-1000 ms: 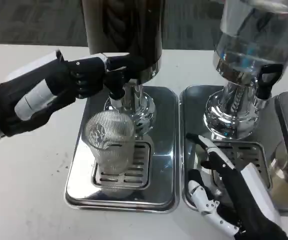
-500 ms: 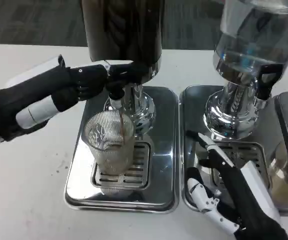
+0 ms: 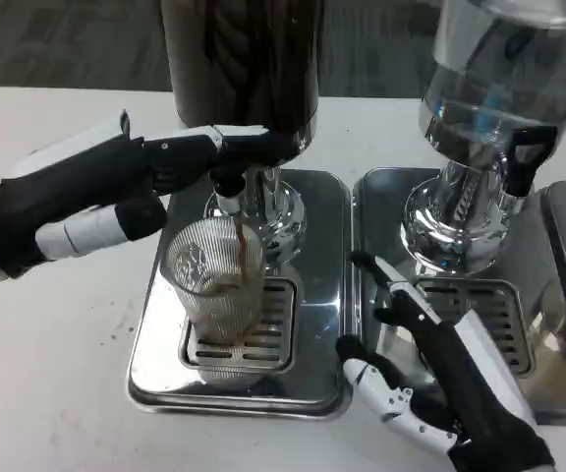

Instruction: Grasp the cup under the faucet to collect the drink, then remove the cup.

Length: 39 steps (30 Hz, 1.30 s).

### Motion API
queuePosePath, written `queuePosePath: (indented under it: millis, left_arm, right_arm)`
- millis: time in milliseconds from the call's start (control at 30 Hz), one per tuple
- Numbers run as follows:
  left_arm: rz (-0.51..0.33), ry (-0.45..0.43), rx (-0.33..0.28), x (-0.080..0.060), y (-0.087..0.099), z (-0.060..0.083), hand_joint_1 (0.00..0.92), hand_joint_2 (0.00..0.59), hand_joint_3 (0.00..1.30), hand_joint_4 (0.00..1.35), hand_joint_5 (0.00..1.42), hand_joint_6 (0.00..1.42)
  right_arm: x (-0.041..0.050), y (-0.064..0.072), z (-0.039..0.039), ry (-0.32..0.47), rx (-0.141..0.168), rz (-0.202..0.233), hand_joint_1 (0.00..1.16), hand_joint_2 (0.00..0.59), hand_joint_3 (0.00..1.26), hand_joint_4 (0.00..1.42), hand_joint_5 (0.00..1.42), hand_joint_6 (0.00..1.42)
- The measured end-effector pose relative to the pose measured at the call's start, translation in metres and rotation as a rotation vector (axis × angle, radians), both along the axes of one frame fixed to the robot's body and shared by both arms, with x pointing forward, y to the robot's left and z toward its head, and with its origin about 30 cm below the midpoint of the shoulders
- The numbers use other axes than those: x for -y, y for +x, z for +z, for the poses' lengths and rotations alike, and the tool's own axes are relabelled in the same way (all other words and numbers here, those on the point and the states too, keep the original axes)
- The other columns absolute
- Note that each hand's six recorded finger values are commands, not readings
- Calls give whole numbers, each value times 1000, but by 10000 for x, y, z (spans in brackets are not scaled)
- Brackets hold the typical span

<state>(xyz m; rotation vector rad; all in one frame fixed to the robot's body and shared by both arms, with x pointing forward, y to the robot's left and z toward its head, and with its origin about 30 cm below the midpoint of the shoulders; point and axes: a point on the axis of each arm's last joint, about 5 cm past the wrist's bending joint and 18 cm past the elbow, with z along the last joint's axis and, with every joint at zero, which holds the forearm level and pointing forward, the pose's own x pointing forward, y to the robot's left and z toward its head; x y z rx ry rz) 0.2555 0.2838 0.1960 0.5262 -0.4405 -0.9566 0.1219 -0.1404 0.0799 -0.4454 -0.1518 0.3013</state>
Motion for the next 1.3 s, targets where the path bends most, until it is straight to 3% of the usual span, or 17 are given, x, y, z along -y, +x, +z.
queuePosePath:
  millis: [133,433,933,1300]
  left_arm:
    - [3,-3,0,0,-2,-5,0,66,195,85,98,72]
    - [14,-7,3,-6,-8,-7,0,66,194,77,97,74]
    - [20,-6,10,-13,-26,-10,0,66,186,76,87,74]
    - [20,4,23,-15,-60,-2,0,67,186,76,95,74]
  right_arm:
    - [-37,129,46,11,13,73,532,264,20,41,33,146]
    - [-119,301,39,-4,-20,127,539,245,2,1,0,99]
    - [-211,445,-2,-14,-52,146,543,222,0,0,0,50]
    - [-264,547,-31,-29,-58,148,545,222,0,0,0,48]
